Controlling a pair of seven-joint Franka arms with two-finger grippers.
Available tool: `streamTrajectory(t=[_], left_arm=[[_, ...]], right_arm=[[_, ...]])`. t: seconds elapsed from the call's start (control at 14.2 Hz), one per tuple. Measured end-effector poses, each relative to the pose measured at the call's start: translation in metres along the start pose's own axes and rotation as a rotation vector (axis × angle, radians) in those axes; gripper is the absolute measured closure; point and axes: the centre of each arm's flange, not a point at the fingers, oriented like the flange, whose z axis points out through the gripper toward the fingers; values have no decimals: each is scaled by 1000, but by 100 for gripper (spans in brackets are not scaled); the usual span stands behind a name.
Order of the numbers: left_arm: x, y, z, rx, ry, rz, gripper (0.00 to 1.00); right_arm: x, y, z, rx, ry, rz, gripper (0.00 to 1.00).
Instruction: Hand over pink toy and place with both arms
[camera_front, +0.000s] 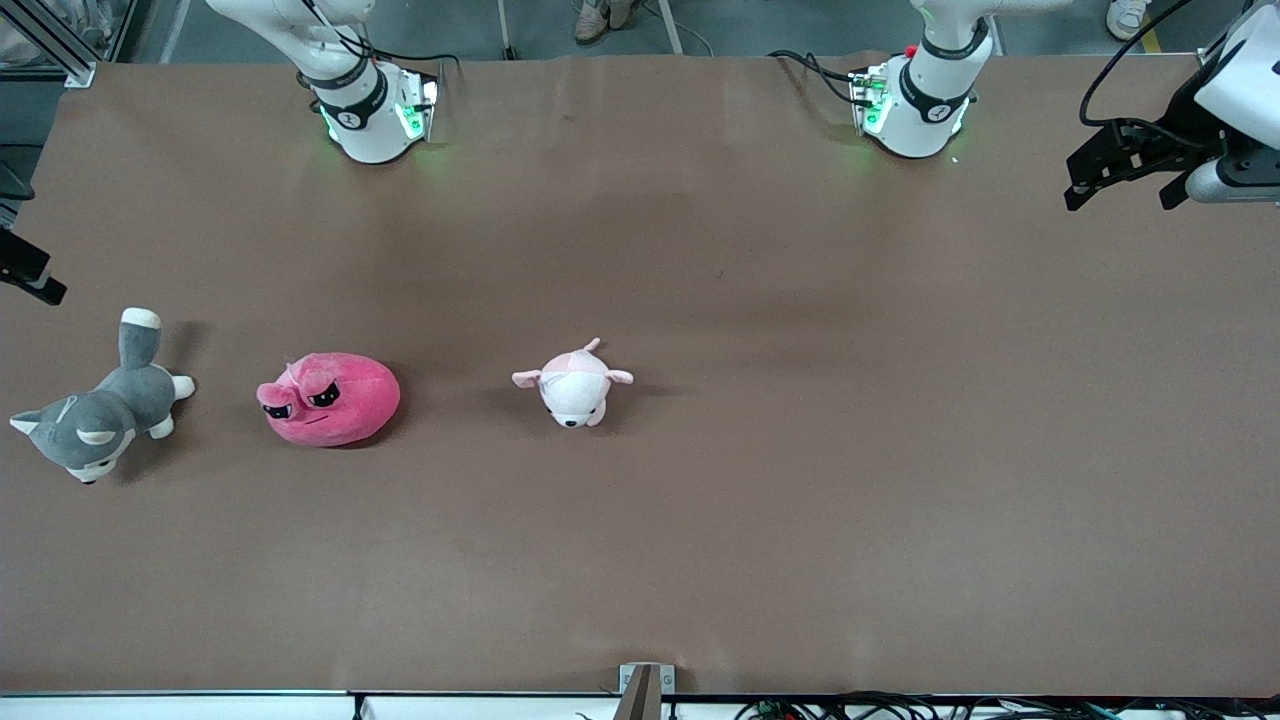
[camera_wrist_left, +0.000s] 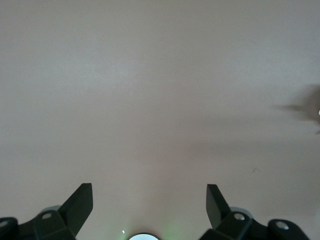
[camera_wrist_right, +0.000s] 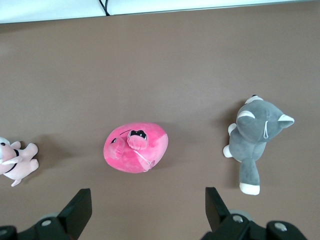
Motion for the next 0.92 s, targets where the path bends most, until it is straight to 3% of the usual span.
streamTrajectory(t=[0.35,0.57,0.92], left_arm=[[1,-3,-4,-2,13,-4,0],[1,-9,-10,-3,24,-16,0],[1,-11,-10,-3,23,-27,0]], right_arm=[[-8,-9,-8,0,-8,-13,0],[-15,-14,-15,-39,-8,-29,0],[-25,-18,-4,-57,29,-35,0]])
